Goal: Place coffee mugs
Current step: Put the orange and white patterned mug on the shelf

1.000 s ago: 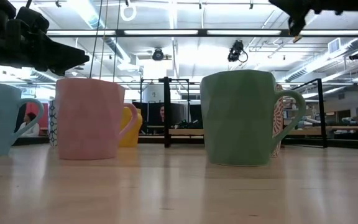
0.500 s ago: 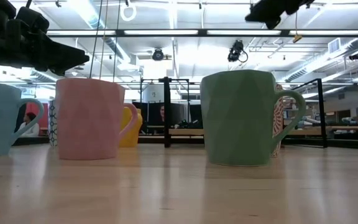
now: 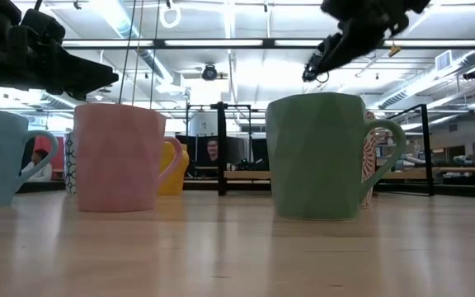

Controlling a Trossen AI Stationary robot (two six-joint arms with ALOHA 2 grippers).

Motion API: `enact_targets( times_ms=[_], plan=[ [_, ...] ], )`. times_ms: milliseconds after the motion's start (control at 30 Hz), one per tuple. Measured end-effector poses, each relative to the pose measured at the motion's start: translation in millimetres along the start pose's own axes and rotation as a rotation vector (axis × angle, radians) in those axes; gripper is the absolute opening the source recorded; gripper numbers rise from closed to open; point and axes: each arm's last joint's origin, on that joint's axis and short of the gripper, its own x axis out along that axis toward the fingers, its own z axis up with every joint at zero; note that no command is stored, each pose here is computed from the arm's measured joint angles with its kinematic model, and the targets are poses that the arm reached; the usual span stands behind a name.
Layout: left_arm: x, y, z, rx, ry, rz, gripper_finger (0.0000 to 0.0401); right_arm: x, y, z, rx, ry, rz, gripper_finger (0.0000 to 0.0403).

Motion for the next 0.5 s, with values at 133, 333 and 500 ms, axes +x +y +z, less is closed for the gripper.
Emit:
enact_targets(
  times_ms=[133, 333, 500],
  plan=[
    [0.0, 0.0, 0.0, 0.0, 0.0, 0.0, 0.0167, 12.8, -6.0, -9.2, -0.04, 0.092, 0.026, 0.0161],
    [0.0, 0.0, 0.0, 0.0, 0.0, 0.0, 0.0167, 35.8, -8.6, -18.1, -0.137, 0.156, 0.149, 0.0161],
    [0.0, 0.0, 0.0, 0.0, 0.0, 0.0, 0.0167, 55.3, -10.3, -24.4, -0.211, 0.196, 0.212, 0.0161]
  ],
)
